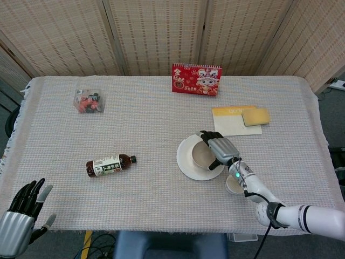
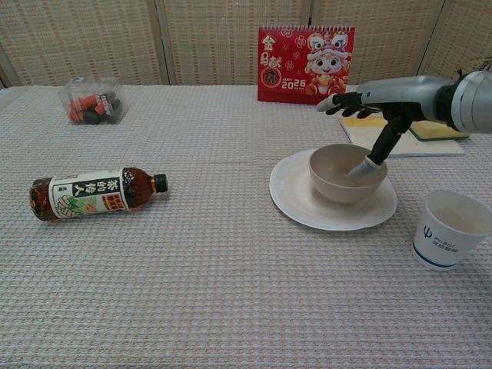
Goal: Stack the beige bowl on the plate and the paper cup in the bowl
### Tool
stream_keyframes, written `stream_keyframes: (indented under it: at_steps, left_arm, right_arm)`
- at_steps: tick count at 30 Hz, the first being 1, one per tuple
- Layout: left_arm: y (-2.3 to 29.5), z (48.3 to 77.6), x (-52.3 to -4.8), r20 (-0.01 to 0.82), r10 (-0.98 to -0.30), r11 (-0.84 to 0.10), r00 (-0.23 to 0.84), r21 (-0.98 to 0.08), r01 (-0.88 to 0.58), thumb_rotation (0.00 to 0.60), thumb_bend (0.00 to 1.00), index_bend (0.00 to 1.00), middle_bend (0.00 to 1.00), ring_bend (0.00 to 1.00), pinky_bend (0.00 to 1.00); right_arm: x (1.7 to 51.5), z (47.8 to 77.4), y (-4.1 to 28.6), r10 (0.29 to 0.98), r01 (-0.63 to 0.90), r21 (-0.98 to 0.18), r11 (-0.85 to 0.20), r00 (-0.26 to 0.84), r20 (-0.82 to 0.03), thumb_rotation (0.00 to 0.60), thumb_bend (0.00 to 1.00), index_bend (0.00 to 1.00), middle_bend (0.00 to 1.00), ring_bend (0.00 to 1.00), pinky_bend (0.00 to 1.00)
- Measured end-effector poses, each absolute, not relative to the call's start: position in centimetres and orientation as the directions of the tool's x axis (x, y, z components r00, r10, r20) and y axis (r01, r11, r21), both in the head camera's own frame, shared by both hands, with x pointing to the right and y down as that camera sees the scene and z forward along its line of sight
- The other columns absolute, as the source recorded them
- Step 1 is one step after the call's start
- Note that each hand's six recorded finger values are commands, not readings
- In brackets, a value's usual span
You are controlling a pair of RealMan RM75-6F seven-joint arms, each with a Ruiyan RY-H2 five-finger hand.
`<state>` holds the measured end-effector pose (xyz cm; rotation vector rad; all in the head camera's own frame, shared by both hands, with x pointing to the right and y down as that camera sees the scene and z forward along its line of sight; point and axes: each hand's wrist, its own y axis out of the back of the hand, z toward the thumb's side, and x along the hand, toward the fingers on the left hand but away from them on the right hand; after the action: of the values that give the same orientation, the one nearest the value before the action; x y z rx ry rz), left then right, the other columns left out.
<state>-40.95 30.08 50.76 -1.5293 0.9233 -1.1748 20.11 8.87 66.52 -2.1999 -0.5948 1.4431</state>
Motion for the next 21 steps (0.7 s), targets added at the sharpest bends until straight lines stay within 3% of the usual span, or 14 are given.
stream_keyframes:
  at_steps: [15,21]
  left_arm:
    - [30.2,51.2,-40.5,0.245,-0.936,-0.251,0.254,-0.968,0.007,0.600,0.31,0.03,0.00,0.00,0.16]
    - [30.4,51.5,-40.1,0.254,-0.930,-0.259,0.267,-0.966,0.016,0.600,0.31,0.03,0.00,0.00,0.16]
  right_arm:
    - [23.4,56.8,11.4,0.572,0.011,-0.637,-0.770,0.454,-0.683,0.600,0.02,0.00,0.00,0.00,0.00]
    - [26.6,55.6,14.1,0.536,-0.097,-0.624,-0.776,0.421,-0.732,0.600,0.02,0.01,0.00,0.00,0.00]
